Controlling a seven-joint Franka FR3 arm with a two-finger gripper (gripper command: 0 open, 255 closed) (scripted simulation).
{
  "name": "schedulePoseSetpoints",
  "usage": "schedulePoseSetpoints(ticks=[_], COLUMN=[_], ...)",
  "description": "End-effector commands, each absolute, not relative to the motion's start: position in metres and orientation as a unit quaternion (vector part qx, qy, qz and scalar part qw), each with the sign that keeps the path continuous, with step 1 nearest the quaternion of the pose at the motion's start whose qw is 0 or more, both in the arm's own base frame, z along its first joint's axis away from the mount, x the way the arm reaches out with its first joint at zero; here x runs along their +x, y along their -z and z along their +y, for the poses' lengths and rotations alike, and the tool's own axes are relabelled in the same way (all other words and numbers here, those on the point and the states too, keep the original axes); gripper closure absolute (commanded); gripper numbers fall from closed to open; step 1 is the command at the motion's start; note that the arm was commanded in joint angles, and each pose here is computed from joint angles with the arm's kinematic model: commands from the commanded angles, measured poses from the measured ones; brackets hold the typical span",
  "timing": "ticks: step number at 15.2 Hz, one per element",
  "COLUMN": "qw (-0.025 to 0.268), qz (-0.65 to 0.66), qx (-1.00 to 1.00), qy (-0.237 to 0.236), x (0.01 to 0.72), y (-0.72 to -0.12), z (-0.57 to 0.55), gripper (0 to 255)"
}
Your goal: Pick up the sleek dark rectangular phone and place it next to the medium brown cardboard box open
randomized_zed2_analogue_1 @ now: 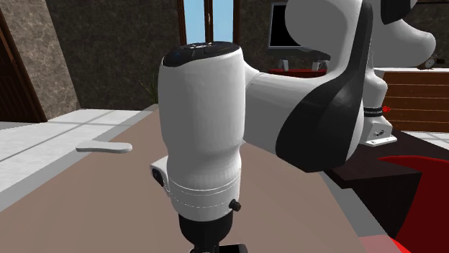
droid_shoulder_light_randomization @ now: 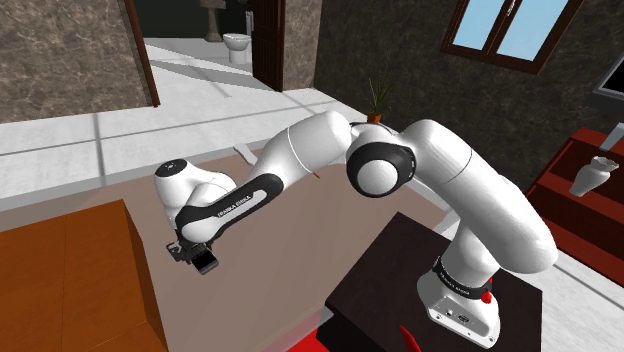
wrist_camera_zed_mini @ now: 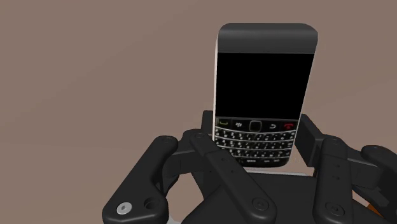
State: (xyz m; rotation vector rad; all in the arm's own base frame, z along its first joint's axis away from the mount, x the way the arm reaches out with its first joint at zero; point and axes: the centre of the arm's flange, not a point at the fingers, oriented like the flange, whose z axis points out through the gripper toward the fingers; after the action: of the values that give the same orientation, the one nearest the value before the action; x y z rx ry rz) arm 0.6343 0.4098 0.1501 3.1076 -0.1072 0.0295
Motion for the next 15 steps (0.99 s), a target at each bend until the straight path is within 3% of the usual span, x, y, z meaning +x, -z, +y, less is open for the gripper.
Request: schedulePoseSetpoints(ticks=[1,6,7,12,15], qw=[0.016,0.016,0.016,0.016,0.016], qz=[-0.035,-0.035,-0.035,-0.035,-0.035], qx=[0.999,0.999,0.999,0.999,0.999], qy=[-0.01,-0.01,-0.01,-0.01,-0.01], x=[0.635,0.635,0.635,0.635,0.634], y=[-0.149,-0.149,-0.149,-0.149,-0.188], z=[0.409,0.409,0.409,0.409,0.411], gripper=[255,255,0,0,0])
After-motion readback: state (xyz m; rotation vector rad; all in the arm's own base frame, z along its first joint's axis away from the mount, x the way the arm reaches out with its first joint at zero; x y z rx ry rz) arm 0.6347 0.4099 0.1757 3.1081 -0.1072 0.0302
